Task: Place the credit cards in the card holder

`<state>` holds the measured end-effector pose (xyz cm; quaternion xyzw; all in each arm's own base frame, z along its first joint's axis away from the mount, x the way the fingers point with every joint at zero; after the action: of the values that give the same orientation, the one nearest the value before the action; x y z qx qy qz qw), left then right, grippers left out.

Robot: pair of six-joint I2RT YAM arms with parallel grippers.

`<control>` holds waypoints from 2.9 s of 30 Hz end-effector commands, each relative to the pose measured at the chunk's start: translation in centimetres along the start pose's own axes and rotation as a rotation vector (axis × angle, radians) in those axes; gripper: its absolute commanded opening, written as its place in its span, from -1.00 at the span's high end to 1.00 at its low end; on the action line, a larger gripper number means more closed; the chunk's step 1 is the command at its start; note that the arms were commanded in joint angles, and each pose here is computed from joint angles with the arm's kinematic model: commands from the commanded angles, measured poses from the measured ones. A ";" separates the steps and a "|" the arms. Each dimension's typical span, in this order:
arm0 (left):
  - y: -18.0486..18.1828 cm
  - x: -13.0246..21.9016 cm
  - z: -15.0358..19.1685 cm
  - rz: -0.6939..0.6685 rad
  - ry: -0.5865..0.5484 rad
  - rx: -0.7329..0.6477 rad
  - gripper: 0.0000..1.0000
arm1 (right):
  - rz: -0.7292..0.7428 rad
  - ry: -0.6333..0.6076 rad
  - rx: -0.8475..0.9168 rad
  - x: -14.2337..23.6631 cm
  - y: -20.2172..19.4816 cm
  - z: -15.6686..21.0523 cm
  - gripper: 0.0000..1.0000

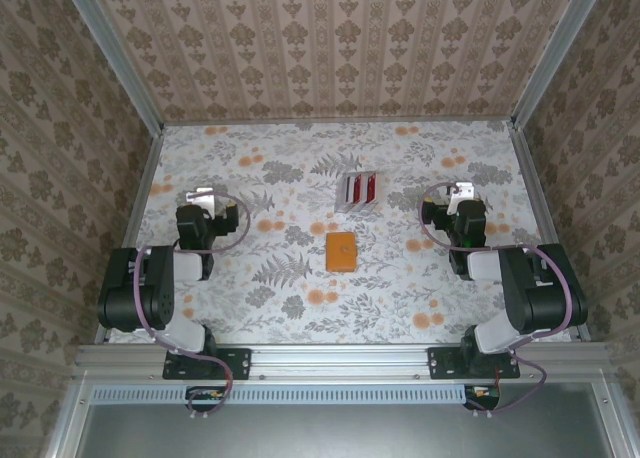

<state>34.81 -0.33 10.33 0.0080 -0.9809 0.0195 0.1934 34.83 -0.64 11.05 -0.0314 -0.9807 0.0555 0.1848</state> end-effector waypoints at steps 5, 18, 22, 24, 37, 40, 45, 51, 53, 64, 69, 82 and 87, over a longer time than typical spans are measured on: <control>-0.1 -0.1 -0.9 0.004 -0.025 -0.017 -1.00 | -0.010 -0.016 -0.013 -0.3 0.1 -0.7 -1.00; 0.3 0.0 -1.1 -0.022 -0.035 -0.004 -1.00 | 0.058 -0.025 -0.068 2.5 -1.2 -2.8 -1.00; 1.5 0.6 -2.2 -0.124 -0.024 0.035 -1.00 | 0.083 -0.013 -0.161 4.8 -1.8 -4.0 -1.00; 1.5 0.9 -2.8 -0.127 0.008 0.035 -1.00 | 0.151 0.022 -0.230 5.9 -2.8 -4.7 -1.00; 0.4 1.8 -6.3 -0.150 0.274 0.270 -1.00 | 0.043 0.135 -0.392 6.1 -1.7 -4.4 -1.00; -2.5 2.6 -6.9 -0.041 0.321 0.268 -1.00 | -0.079 0.178 -0.360 5.9 0.4 -5.1 -1.00; -8.0 4.1 -6.5 0.101 0.402 0.192 -1.00 | -0.301 0.309 -0.248 6.1 6.2 -5.5 -1.00; -15.1 4.9 -3.8 0.293 0.576 0.122 -1.00 | -0.507 0.477 -0.055 7.4 14.0 -4.1 -0.97; -17.4 5.6 -3.5 0.355 0.613 0.063 -1.00 | -0.584 0.516 -0.023 8.1 16.3 -3.3 -0.90; -23.1 6.5 -2.4 0.507 0.678 -0.043 -1.00 | -0.546 0.625 0.272 9.7 22.6 -0.7 -0.54; -23.7 6.3 -2.2 0.530 0.657 -0.042 -1.00 | -0.510 0.657 0.276 9.5 23.5 -0.3 -0.38; -21.6 4.8 -2.0 0.504 0.575 0.117 -1.00 | -0.473 0.710 0.270 8.2 26.2 1.0 0.08; -21.8 4.4 -1.5 0.506 0.570 0.158 -1.00 | -0.434 0.724 0.294 7.3 26.3 1.5 0.11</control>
<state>31.57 -21.84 13.50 -0.2201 -0.8494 0.1128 0.4662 28.14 26.29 9.50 0.2131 -0.8190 0.1214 0.5188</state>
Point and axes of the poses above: each hand's point on the last joint's axis, 136 mm out from that joint toward the fingers, its own x axis back along the fingers, its own y axis along the line the jaws close on, z = x × y, the point moved 5 cm from there along x, back along the fingers, and after that the axes turned 7 degrees about x, right-handed, at the moved point
